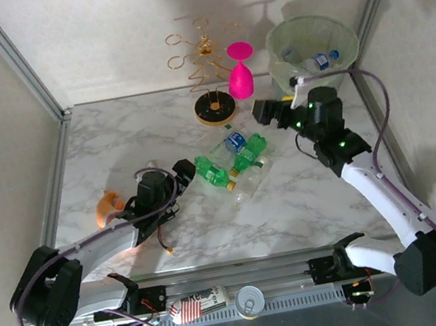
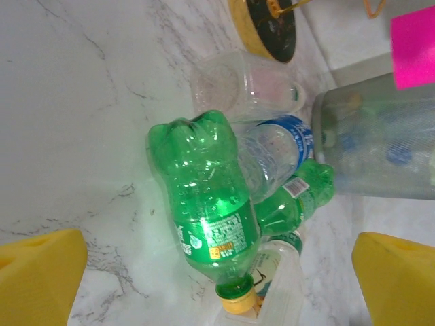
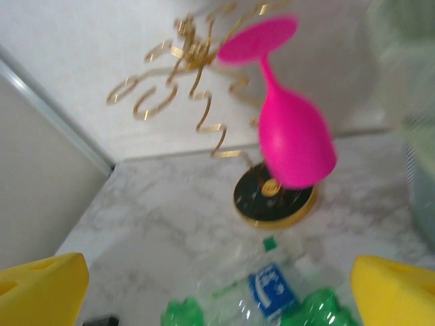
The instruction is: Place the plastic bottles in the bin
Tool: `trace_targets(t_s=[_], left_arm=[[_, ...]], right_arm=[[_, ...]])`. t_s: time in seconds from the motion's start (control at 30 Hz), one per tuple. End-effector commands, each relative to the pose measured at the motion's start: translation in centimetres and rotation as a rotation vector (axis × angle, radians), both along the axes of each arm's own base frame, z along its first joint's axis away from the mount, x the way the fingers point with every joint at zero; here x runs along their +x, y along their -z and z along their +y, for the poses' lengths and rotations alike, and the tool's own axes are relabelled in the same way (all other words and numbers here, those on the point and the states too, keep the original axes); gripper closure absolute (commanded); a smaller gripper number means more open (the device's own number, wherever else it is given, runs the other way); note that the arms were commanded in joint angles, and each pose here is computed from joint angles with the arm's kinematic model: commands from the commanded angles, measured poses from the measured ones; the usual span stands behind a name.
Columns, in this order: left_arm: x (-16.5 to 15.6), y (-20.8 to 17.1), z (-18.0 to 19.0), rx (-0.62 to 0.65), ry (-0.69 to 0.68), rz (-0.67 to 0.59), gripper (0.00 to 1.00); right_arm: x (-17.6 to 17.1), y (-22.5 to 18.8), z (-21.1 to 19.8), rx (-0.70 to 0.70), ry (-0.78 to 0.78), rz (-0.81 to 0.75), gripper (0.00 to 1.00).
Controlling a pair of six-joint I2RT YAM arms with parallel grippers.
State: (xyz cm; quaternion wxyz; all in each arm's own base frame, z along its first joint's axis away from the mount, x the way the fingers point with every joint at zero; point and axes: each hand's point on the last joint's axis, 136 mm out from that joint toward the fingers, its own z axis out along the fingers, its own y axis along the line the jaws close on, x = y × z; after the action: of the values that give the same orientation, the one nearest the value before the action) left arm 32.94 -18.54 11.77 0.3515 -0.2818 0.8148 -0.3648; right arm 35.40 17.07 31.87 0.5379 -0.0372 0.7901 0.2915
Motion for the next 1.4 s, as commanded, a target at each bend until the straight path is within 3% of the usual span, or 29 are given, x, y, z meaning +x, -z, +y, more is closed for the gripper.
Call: trace_targets(t_s=[0.0,0.3,0.63,1.07,1.37], left_arm=[[0.4,1.1,-0.7,0.042,0.010,0.063,0.00],[2.5,3.4,-3.5,0.097,-0.070,0.187,0.01],[4.2,5.6,-4.3,0.187,-0.143,0.270,0.02],[5.6,8.0,-4.8,0.241,-0.147,0.299,0.12],[4.8,9.0,-4.0,0.257,-0.153,0.311,0.30]], right_arm=[[-1.4,0.7,1.2,0.014,-0.023,-0.006,0.01],[-4.1,6.9,3.0,-0.028,-0.052,0.116,0.01],[-5.4,8.7,1.8,-0.025,-0.018,0.130,0.01],[-6.7,9.0,1.0,-0.013,-0.018,0.124,0.01],[-7.0,9.2,1.1,0.000,-0.027,0.131,0.01]])
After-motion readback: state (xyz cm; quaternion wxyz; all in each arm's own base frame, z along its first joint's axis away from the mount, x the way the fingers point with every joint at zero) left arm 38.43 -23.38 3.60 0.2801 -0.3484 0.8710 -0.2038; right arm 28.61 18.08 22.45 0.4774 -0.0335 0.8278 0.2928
